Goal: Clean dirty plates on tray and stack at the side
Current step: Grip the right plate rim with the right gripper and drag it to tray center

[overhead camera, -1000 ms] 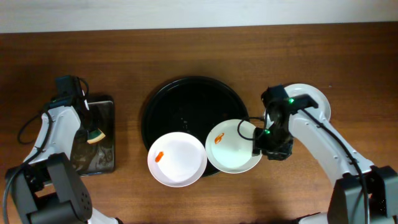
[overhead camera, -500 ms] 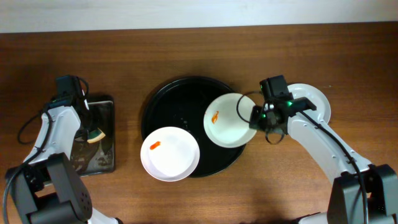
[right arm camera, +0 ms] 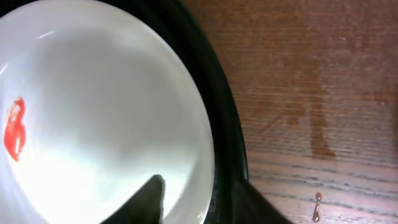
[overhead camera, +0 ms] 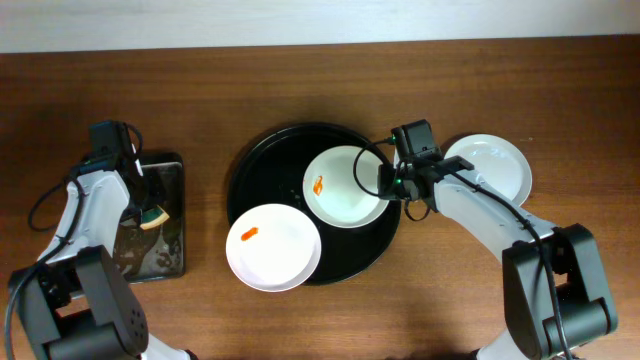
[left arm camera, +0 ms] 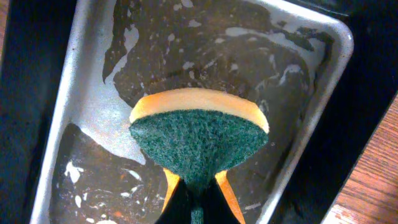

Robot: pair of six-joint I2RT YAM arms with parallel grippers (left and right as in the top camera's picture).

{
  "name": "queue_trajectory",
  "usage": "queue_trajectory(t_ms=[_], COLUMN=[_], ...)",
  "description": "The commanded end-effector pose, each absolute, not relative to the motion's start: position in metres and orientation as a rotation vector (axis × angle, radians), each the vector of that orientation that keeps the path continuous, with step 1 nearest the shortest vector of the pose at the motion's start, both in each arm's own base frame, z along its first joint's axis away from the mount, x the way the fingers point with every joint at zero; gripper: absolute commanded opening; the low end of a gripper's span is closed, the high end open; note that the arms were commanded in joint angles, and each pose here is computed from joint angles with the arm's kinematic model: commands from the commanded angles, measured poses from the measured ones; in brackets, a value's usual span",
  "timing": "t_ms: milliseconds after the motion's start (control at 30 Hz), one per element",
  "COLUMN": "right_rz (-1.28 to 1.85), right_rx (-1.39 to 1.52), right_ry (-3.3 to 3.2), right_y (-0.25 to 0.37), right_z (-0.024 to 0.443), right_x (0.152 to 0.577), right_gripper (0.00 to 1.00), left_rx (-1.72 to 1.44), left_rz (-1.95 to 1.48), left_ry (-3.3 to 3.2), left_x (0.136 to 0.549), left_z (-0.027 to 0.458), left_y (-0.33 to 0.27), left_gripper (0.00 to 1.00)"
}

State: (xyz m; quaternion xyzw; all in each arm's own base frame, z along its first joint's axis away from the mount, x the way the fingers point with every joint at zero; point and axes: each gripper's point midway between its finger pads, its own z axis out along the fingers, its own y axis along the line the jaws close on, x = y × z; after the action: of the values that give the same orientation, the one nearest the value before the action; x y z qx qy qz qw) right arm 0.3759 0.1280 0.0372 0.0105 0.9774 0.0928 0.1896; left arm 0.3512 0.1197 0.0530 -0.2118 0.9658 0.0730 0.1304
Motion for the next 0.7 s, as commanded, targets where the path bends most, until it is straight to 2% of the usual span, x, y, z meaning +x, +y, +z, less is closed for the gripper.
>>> queue_trajectory(t_ms=[0, 67, 133, 200, 267, 433, 533, 567, 600, 667], right_rz=[0.338, 0.393, 0.423, 0.403, 0.391, 0.428, 0.429, 0.431, 0.430, 0.422], right_rx=[0.052, 0.163, 0.293, 0.407, 0.426, 0.449, 0.395, 0.331, 0.274, 0.216], right_ry=[2.821, 2.867, 2.872, 2.896, 2.921, 2.844, 2.831, 2.814, 2.797, 2.788], right_y=[0.137, 0.141, 0.143, 0.140, 0.138, 0.129, 0.131, 0.132, 0.133, 0.134], right_z=[0.035, 0.033, 0.032, 0.020, -0.002, 0.003, 0.004, 0.006, 0.008, 0.008], right_x=[0.359, 0.349, 0.349, 0.347, 0.350, 0.372, 0.375, 0.380, 0.384, 0.386], right_gripper=[0.48, 0.45, 0.32, 0.28, 0.26, 0.25, 0.17, 0.17, 0.22, 0.22], left_rx=[-0.597, -0.597, -0.597, -0.597, -0.597, -0.594, -0.594, -0.594, -0.594, -0.594], left_rz=[0.221, 0.221, 0.221, 0.221, 0.221, 0.200, 0.200, 0.200, 0.199, 0.200], left_ry=[2.810, 2.810, 2.810, 2.810, 2.810, 2.811, 2.811, 2.811, 2.811, 2.811], left_x=[0.351, 0.351, 0.351, 0.351, 0.351, 0.352, 0.352, 0.352, 0.352, 0.352], left_z=[0.053, 0.053, 0.053, 0.053, 0.053, 0.053, 0.053, 0.053, 0.053, 0.053], left_y=[0.122, 0.122, 0.122, 0.122, 0.122, 0.119, 0.119, 0.119, 0.119, 0.119], left_gripper=[0.00, 0.00, 0.00, 0.00, 0.00, 0.00, 0.00, 0.00, 0.00, 0.00])
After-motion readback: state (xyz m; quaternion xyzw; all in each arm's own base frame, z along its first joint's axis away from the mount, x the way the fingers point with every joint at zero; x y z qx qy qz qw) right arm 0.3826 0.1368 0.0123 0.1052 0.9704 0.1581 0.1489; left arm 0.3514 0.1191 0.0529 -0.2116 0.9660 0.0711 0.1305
